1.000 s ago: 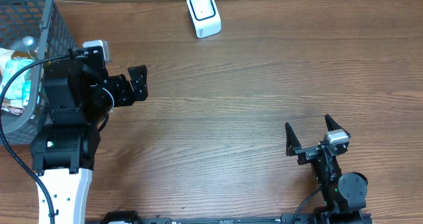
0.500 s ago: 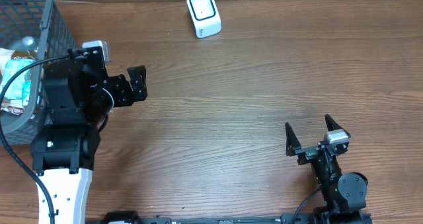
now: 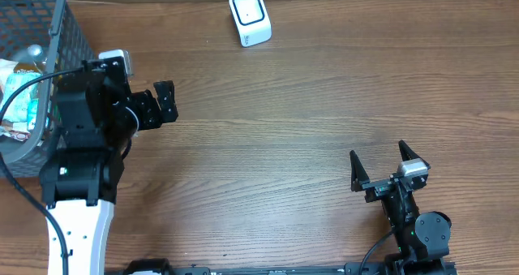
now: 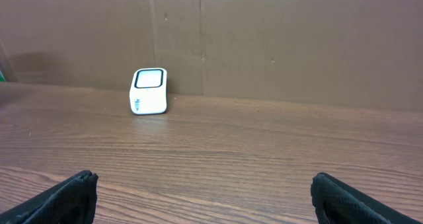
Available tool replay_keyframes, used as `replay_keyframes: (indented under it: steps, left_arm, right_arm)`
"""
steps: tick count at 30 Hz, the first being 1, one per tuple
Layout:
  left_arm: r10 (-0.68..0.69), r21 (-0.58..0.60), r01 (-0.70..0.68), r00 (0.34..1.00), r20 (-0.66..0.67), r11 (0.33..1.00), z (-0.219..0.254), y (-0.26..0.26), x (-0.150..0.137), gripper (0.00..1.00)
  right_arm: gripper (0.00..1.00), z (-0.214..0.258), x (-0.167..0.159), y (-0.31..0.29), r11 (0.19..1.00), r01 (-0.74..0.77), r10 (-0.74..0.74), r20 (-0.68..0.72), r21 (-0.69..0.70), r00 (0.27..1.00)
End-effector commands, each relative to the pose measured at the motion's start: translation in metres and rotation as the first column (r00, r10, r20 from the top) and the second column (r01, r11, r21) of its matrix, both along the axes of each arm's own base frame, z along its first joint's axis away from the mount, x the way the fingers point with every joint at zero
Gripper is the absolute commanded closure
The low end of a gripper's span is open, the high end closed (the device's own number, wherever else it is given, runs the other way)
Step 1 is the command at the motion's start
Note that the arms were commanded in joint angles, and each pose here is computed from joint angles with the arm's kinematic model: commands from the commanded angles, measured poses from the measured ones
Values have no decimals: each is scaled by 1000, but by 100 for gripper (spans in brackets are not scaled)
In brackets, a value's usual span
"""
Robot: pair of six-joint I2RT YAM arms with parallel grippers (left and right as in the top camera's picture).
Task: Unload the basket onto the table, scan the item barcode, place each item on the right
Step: 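Raise the left gripper and move it toward the grey basket, then reach the left gripper down into the basket over the items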
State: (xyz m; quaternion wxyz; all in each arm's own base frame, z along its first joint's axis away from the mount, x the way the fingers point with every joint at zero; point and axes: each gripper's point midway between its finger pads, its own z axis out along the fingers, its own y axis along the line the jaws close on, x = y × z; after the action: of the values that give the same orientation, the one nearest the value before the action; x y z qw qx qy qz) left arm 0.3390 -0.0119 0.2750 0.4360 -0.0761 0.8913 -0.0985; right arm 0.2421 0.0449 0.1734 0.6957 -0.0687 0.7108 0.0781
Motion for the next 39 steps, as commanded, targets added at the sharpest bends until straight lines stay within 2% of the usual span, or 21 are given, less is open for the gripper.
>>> replay_keyframes:
  steps: [1, 15, 18, 28, 39]
  left_arm:
    - [20, 2, -20, 1000, -16, 1000, -2, 4, 7, 0]
    - [19, 3, -19, 999, -37, 1000, -8, 5, 10, 0]
    - [16, 8, -16, 999, -34, 1000, -7, 5, 10, 5]
    - [16, 10, -17, 1000, 25, 1000, 46, 6, 23, 7]
    - [14, 27, -14, 1000, 25, 1000, 47, 7, 24, 5]
  right_arm:
    - [0, -3, 1, -2, 1000, 12, -12, 2, -5, 1000]
    - [0, -3, 1, -2, 1000, 12, -12, 2, -5, 1000]
    - [0, -3, 1, -2, 1000, 12, -12, 2, -5, 1000]
    - [0, -3, 1, -2, 1000, 12, -12, 2, -5, 1000]
    - [0, -3, 1, -2, 1000, 12, -12, 2, -5, 1000]
